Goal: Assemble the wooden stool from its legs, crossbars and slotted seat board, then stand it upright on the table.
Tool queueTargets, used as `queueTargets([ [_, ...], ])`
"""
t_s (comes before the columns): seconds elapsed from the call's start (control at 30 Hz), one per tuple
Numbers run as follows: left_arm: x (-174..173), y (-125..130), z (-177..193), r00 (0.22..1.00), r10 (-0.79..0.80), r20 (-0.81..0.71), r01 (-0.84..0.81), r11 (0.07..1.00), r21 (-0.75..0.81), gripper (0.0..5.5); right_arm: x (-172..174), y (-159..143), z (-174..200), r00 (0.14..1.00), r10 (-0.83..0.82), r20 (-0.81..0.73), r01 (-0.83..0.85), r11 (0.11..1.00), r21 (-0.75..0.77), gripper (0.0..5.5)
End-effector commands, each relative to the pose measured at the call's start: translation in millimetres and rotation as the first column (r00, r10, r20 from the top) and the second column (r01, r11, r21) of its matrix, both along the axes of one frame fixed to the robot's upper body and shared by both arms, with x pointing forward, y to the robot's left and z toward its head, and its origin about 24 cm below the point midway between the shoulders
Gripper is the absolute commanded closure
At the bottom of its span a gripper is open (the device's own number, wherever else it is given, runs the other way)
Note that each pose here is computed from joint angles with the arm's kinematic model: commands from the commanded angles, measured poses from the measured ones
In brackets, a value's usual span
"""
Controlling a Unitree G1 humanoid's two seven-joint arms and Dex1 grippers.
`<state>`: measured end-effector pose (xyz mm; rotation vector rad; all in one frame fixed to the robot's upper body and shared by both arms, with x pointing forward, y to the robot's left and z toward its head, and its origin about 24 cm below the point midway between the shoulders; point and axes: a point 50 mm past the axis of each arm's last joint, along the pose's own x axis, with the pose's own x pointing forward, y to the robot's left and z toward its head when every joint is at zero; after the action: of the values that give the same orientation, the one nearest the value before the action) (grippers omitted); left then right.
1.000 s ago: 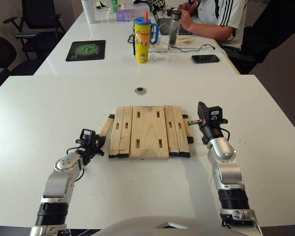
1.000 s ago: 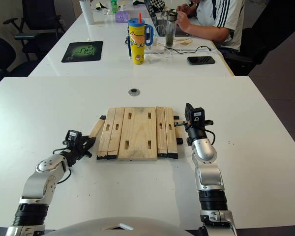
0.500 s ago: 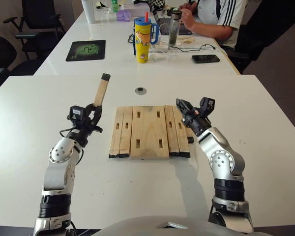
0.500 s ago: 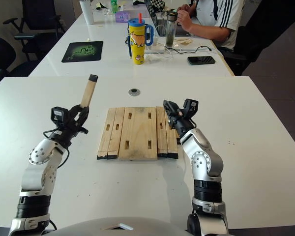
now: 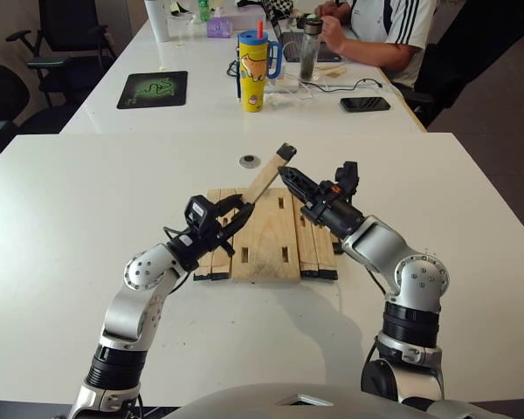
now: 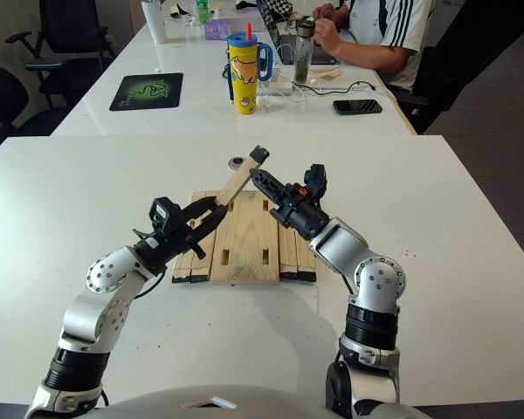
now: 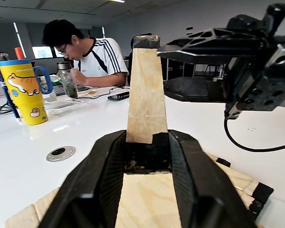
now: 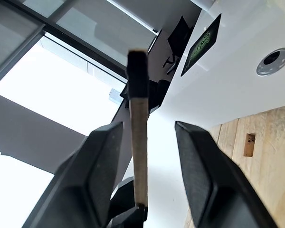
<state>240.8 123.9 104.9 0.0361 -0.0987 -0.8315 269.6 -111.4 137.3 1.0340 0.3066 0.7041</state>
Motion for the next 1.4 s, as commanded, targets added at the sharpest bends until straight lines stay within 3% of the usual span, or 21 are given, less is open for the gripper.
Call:
queueTargets([
  [0.03, 0, -3, 2, 1.0, -0.026, 0.009, 0.025, 0.999, 0.031, 4.18, 3, 2, 9, 1.0, 0.009, 0.017, -0.01, 1.0, 0.018, 3.5],
  [0.13, 0, -4, 2, 0.999, -0.032, 0.008, 0.032, 0.999, 0.034, 4.18, 4, 2, 10, 1.0, 0.0, 0.016, 0.0, 1.0, 0.024, 3.5],
  [0.57, -2, -2, -3, 0.999, -0.038, 0.005, 0.038, 0.997, 0.065, 4.18, 9, -4, 9, 0.999, -0.044, 0.006, 0.044, 0.999, 0.022, 5.1],
  [0.77, -1, 0, -6, 1.0, -0.016, -0.01, 0.016, 0.998, 0.06, 4.18, 10, -7, 9, 0.997, -0.074, 0.01, 0.074, 0.997, 0.011, 5.09],
  [0.83, -1, 2, -7, 1.0, -0.003, -0.024, 0.004, 0.999, 0.047, 3.73, 12, -11, 8, 0.991, -0.129, 0.018, 0.129, 0.992, -0.006, 5.09],
  [0.93, 6, 11, -8, 0.993, 0.104, -0.055, -0.104, 0.994, -0.011, 3.32, 14, -24, 2, 0.963, -0.249, 0.101, 0.263, 0.95, -0.17, 5.09],
  [1.0, 11, 19, -10, 0.978, 0.189, -0.085, -0.194, 0.979, -0.057, 3.3, 11, -31, -8, 0.935, -0.297, 0.193, 0.346, 0.88, -0.326, 5.09],
  [1.07, 15, 30, -12, 0.95, 0.294, -0.104, -0.304, 0.948, -0.091, 3.3, 6, -33, -16, 0.921, -0.321, 0.223, 0.385, 0.838, -0.386, 5.09],
  [1.2, 23, 51, -17, 0.869, 0.471, -0.153, -0.49, 0.863, -0.125, 3.3, 1, -30, -26, 0.887, -0.381, 0.26, 0.459, 0.783, -0.42, 5.09],
  [1.4, 24, 58, -25, 0.814, 0.553, -0.178, -0.574, 0.814, -0.092, 4.04, 9, -33, -34, 0.823, -0.49, 0.287, 0.568, 0.699, -0.435, 5.09],
])
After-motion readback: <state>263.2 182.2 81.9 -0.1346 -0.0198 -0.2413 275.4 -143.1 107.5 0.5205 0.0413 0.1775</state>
